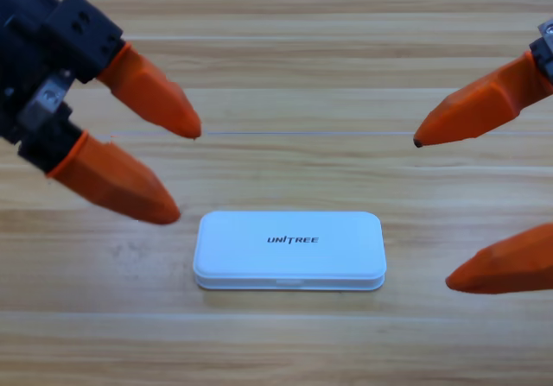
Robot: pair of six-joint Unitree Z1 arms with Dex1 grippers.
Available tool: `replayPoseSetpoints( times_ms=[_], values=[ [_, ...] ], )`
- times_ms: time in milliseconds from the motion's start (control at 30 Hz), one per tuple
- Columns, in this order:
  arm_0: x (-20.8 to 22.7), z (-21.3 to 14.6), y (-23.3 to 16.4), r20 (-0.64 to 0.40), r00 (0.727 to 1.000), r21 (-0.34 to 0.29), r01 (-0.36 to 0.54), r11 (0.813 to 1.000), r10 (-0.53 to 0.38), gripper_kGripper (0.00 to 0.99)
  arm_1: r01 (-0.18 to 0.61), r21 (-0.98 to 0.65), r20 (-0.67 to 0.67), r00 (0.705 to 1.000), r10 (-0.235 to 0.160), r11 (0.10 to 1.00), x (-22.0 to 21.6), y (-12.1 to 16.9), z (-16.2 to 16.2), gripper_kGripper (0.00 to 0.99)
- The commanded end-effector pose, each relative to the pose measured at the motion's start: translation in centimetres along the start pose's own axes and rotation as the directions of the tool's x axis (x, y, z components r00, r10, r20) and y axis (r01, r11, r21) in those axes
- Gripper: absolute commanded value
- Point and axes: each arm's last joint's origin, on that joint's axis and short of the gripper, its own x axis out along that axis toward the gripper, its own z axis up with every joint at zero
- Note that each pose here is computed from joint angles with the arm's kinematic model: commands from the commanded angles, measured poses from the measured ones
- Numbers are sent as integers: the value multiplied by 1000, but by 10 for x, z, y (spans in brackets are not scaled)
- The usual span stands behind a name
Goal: Clean up eraser and pencils
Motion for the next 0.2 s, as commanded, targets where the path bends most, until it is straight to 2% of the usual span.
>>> replayPoseSetpoints(
  times_ms=[33, 200],
  values=[
    [10, -3, -2, -16, 999, -11, 39, 999, -39, 990, -43, 22, -49, 998, 44, 999, 21, -3, -7, 990],
    [8, -2, -3, -9, 999, -8, 41, 999, -41, 990, -41, 22, -50, 998, 42, 999, 21, -2, -8, 990]
  ],
)
